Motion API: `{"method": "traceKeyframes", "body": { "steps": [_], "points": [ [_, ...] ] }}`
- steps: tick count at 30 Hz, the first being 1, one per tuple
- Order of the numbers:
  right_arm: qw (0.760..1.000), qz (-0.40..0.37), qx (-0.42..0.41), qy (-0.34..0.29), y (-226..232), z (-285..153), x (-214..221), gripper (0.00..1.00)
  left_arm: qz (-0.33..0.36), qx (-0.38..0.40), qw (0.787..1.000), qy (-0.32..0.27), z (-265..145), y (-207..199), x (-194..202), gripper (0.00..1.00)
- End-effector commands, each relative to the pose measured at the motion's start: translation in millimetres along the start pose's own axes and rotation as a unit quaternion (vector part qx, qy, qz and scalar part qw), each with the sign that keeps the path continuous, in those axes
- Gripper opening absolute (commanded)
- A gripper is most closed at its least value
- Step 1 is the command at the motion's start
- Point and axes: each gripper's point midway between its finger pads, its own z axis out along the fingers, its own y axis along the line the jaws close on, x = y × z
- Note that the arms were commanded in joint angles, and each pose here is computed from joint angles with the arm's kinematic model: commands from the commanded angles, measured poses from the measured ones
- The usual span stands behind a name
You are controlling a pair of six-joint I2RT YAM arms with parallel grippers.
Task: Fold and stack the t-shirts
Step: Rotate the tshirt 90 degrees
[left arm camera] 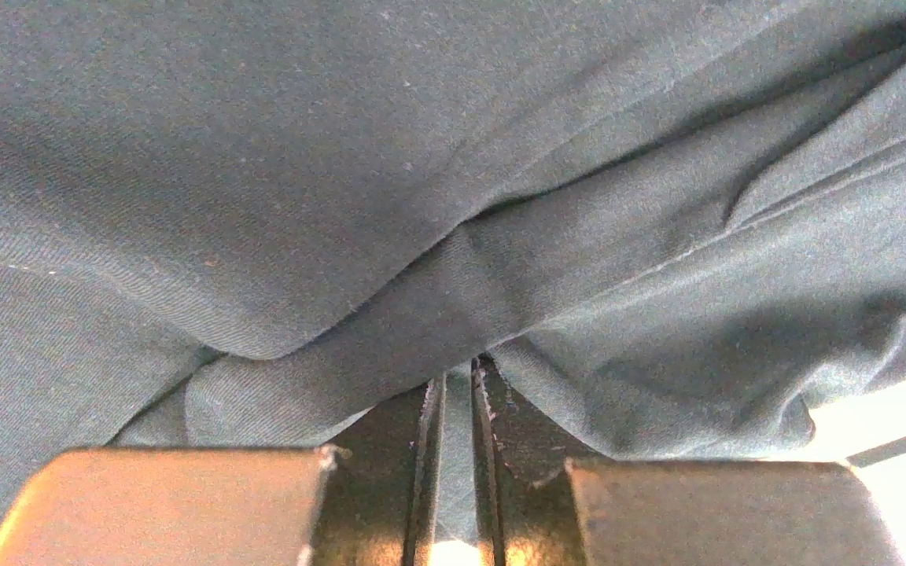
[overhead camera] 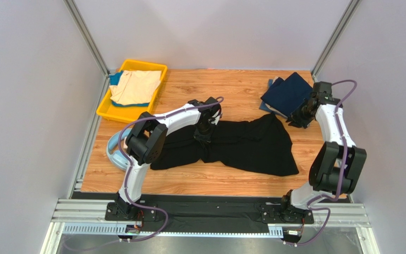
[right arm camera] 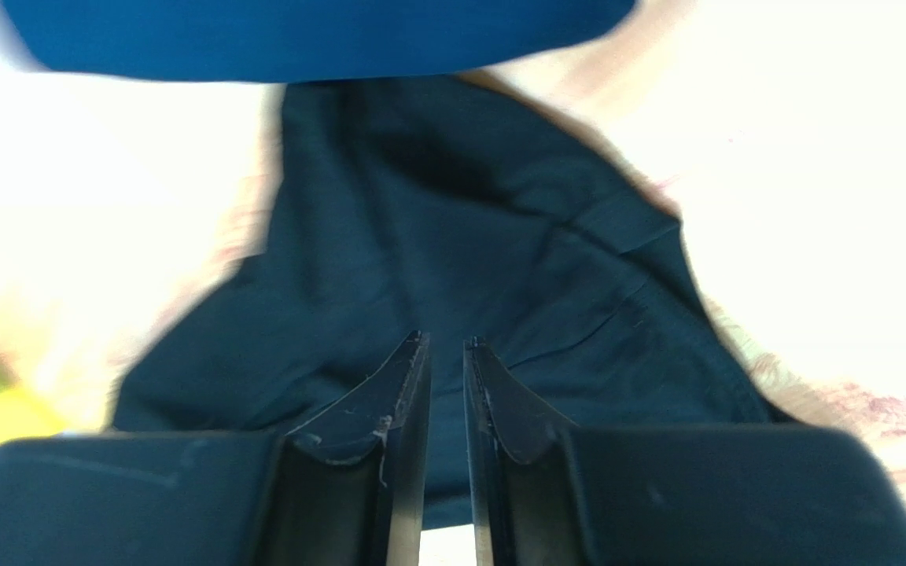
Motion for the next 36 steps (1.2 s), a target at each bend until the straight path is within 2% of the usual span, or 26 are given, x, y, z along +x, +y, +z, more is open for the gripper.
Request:
{"method": "traceKeyframes", "body": {
  "steps": [1,4,6,12,15,19,25,27,28,30,36],
  "points": [
    [0.997,-0.021,-0.057,-0.038,26,-53,-10,0.24,0.03,0.018,0.999,-0.027,-28,-11,-8,0.2],
    [0.997,-0.037,-0.069,-0.017,32,-49,6,0.25,0.035,0.004,0.998,-0.053,-51,-7,-9,0.21],
    [0.998,-0.05,-0.047,-0.004,25,-34,17,0.25,0.035,-0.001,0.997,-0.074,-72,-6,-9,0.25],
    [0.995,-0.085,0.002,0.053,11,17,55,0.25,0.02,-0.011,0.993,-0.116,-111,7,-5,0.26],
    [0.992,-0.101,0.029,0.071,4,34,66,0.24,0.01,-0.052,0.994,-0.095,-98,28,13,0.24],
    [0.988,-0.112,0.051,0.09,-4,51,76,0.24,-0.009,-0.066,0.997,-0.04,-55,44,51,0.15],
    [0.984,-0.125,0.073,0.108,-12,64,89,0.24,-0.044,-0.066,0.997,-0.006,-18,51,78,0.12],
    [0.982,-0.128,0.084,0.113,-17,70,91,0.24,-0.052,-0.068,0.996,0.01,-7,53,84,0.08],
    [0.981,-0.129,0.089,0.116,-19,72,92,0.19,-0.06,-0.063,0.996,0.02,-3,51,89,0.0],
    [0.979,-0.129,0.104,0.121,-24,78,93,0.02,-0.068,-0.052,0.996,0.027,2,47,92,0.0],
    [0.976,-0.133,0.097,0.141,-17,95,97,0.0,-0.09,-0.053,0.994,0.039,-2,47,124,0.0]
  ]
}}
